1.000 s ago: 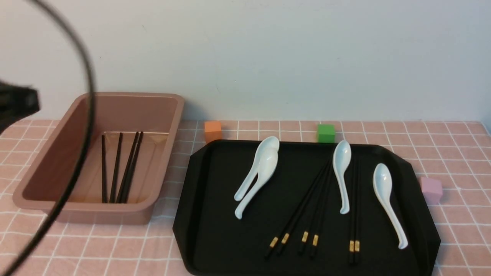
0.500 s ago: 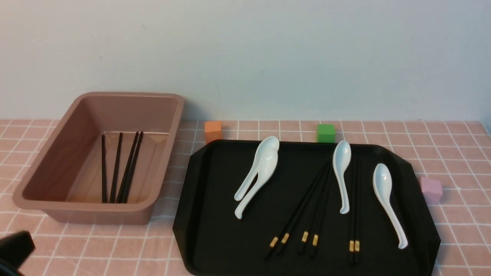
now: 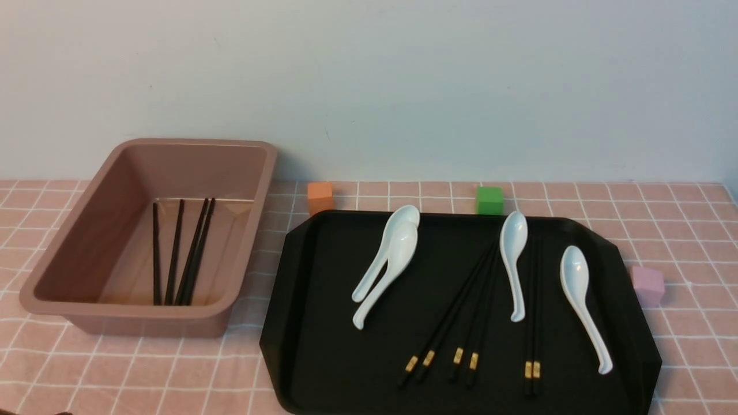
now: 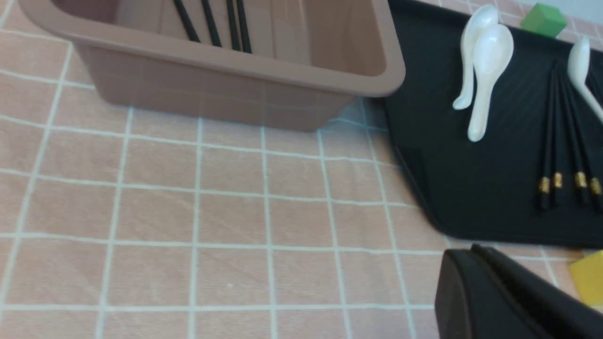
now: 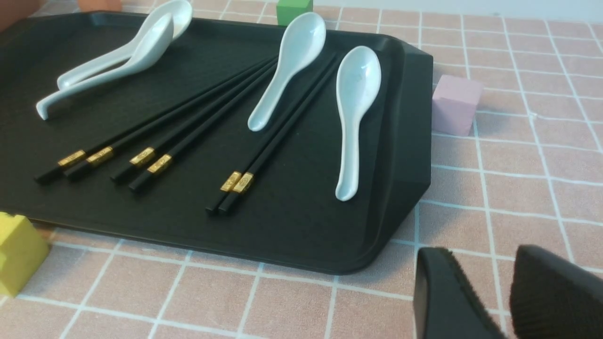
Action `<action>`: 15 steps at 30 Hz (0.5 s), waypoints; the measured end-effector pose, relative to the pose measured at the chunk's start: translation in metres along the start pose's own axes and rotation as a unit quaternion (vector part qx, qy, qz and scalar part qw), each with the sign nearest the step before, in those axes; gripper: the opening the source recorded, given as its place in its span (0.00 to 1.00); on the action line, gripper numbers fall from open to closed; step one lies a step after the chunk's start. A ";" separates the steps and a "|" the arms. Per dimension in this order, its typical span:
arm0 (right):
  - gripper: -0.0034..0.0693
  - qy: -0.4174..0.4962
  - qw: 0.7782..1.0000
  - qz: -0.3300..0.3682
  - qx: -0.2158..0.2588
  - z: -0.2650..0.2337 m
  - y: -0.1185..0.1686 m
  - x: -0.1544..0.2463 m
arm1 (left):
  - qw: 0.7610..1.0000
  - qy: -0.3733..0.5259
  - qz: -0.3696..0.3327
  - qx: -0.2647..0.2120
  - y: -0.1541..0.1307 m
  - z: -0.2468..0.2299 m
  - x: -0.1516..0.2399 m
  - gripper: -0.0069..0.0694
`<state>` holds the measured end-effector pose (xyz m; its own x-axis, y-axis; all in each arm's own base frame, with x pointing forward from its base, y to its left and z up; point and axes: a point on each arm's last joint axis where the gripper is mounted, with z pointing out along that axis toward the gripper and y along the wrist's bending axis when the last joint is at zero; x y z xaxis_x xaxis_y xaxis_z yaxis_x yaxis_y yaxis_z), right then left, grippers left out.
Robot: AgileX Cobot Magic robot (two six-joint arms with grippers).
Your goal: On pink tablecloth take chopsticks from black tray and put them in box.
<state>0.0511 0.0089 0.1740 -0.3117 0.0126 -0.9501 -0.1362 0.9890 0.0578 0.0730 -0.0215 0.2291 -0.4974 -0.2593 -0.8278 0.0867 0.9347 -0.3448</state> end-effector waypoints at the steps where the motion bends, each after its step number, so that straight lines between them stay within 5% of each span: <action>1: 0.38 0.000 1.000 0.000 0.000 0.000 0.000 0.000 | 1.000 -0.003 0.001 -0.003 0.001 0.001 0.001 0.07; 10: 0.38 0.000 1.000 0.000 0.000 0.000 0.000 0.000 | 0.988 -0.149 0.032 -0.008 0.023 0.000 0.037 0.07; 15: 0.38 0.000 1.000 0.000 0.000 0.000 0.000 0.000 | 0.994 -0.106 0.022 -0.023 0.029 0.004 0.052 0.07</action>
<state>0.0511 0.0089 0.1740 -0.3110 0.0127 -0.9503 -0.1363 0.9890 0.0578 0.0526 -0.0091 0.1741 -0.3009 -0.2579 -0.9181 0.0630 0.9553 -0.2890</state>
